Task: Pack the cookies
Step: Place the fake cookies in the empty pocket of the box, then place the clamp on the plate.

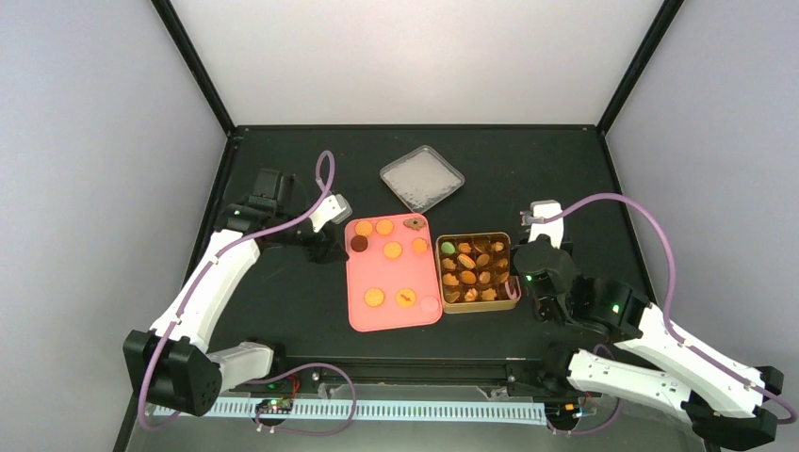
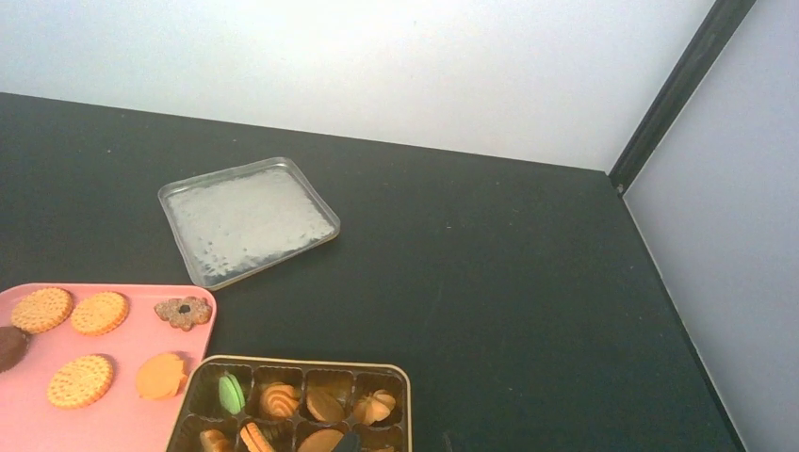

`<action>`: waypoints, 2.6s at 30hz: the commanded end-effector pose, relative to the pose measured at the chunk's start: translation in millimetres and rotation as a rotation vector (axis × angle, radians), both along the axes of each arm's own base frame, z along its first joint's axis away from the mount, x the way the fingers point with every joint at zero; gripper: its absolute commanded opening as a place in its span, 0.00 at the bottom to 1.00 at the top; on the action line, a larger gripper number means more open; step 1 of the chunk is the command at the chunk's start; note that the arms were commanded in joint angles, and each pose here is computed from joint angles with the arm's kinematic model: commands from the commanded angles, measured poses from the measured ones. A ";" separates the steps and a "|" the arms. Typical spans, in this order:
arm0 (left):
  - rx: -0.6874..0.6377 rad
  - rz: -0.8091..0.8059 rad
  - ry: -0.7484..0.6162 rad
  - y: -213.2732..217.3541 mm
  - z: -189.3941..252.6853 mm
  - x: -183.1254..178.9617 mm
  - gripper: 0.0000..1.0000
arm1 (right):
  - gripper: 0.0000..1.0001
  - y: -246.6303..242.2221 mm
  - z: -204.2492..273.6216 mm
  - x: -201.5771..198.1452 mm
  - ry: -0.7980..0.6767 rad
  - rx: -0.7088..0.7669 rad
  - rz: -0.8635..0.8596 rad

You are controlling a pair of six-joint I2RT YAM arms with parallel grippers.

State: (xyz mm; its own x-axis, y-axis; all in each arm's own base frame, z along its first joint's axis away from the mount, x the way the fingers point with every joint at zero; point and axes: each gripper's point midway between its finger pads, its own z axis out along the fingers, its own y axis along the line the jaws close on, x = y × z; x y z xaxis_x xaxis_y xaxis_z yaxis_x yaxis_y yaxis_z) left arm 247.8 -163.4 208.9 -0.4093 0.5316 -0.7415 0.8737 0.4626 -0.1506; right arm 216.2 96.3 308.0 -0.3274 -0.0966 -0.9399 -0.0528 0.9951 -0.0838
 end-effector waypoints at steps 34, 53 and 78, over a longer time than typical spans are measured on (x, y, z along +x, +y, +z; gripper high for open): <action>-0.023 -0.004 0.004 -0.8 5.0 -0.5 0.61 | 0.01 -3.8 10.8 6.0 -0.067 0.040 -0.023; -0.026 -0.008 0.006 -1.0 4.7 -2.3 0.60 | 0.01 1.3 -4.5 3.3 -0.017 0.052 0.004; -0.024 -0.011 0.011 -0.6 0.9 -3.0 0.60 | 0.01 37.4 10.2 12.2 -0.021 0.048 0.124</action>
